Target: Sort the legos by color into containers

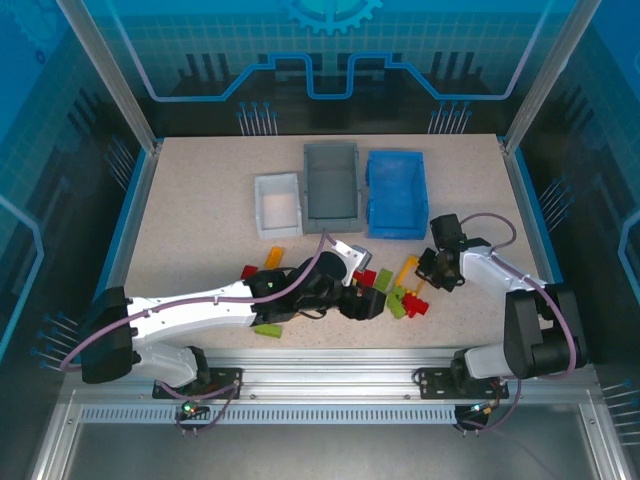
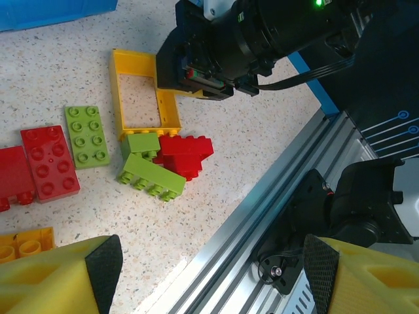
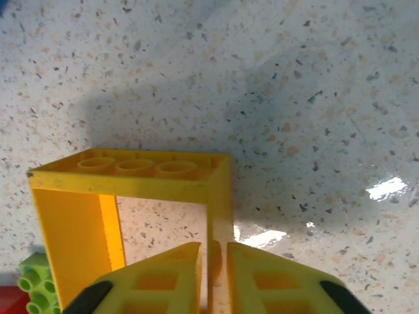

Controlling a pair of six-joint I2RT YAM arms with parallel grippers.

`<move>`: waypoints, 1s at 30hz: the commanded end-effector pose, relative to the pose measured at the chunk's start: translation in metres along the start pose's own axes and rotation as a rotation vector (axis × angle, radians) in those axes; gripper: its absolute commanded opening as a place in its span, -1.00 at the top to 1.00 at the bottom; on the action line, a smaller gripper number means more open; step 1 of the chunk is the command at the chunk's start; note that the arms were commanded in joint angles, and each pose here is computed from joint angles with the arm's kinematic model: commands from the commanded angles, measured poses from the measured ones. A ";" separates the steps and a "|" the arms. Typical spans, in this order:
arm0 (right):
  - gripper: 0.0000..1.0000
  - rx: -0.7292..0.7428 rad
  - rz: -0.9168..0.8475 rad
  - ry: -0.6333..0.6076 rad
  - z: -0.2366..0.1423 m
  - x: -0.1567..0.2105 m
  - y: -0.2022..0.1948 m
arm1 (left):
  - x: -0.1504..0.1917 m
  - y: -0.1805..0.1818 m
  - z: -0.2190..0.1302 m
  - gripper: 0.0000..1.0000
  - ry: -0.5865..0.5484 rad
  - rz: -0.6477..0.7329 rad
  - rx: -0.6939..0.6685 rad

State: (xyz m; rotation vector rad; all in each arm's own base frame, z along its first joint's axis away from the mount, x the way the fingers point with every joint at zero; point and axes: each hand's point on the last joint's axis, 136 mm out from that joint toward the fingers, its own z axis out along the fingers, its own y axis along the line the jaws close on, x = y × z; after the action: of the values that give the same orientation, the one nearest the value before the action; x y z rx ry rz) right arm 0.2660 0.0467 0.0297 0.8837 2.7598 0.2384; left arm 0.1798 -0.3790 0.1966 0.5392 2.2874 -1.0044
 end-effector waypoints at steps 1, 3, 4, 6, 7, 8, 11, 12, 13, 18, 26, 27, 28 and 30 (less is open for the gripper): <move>0.81 0.009 -0.001 -0.035 -0.002 -0.002 -0.001 | -0.008 -0.004 -0.003 -0.53 -0.031 0.008 -0.003; 0.94 0.005 -0.016 -0.079 -0.011 -0.009 0.003 | -0.011 -0.003 -0.005 -0.53 -0.038 0.013 -0.016; 0.98 0.005 -0.033 -0.115 -0.019 -0.014 0.006 | -0.014 -0.003 -0.007 -0.53 -0.043 0.017 -0.027; 1.00 0.011 -0.072 -0.184 -0.037 -0.024 0.012 | -0.020 -0.002 -0.012 -0.53 -0.059 0.027 -0.046; 1.00 0.013 -0.099 -0.225 -0.049 -0.031 0.018 | -0.024 -0.001 -0.015 -0.54 -0.070 0.031 -0.061; 1.00 0.018 -0.125 -0.264 -0.061 -0.037 0.023 | -0.029 0.001 -0.018 -0.53 -0.081 0.032 -0.079; 1.00 0.007 -0.213 -0.378 -0.097 -0.056 0.046 | -0.047 0.012 -0.032 -0.53 -0.127 0.009 -0.140; 1.00 0.001 -0.244 -0.404 -0.105 -0.061 0.055 | -0.052 0.014 -0.037 -0.53 -0.141 0.001 -0.153; 1.00 -0.008 -0.280 -0.428 -0.114 -0.068 0.067 | -0.059 0.020 -0.043 -0.53 -0.157 -0.019 -0.175; 1.00 0.008 -0.436 -0.429 -0.108 -0.103 0.121 | -0.088 0.026 -0.069 -0.54 -0.237 -0.061 -0.193; 1.00 0.093 -0.527 -0.289 -0.038 -0.155 0.169 | -0.125 0.026 -0.089 -0.54 -0.319 -0.082 -0.231; 1.00 0.102 -0.532 -0.273 -0.031 -0.158 0.171 | -0.126 0.026 -0.089 -0.54 -0.322 -0.081 -0.229; 1.00 0.107 -0.533 -0.262 -0.023 -0.162 0.174 | -0.126 0.026 -0.088 -0.54 -0.321 -0.081 -0.228; 1.00 0.107 -0.524 -0.247 -0.012 -0.172 0.178 | -0.126 0.027 -0.085 -0.54 -0.314 -0.084 -0.228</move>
State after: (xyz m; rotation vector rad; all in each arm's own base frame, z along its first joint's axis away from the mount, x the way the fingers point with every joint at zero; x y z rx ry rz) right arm 0.4900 0.0963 0.1103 0.1918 2.6268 -0.0944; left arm 0.2562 -0.3174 0.3049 0.1959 2.1219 -0.8108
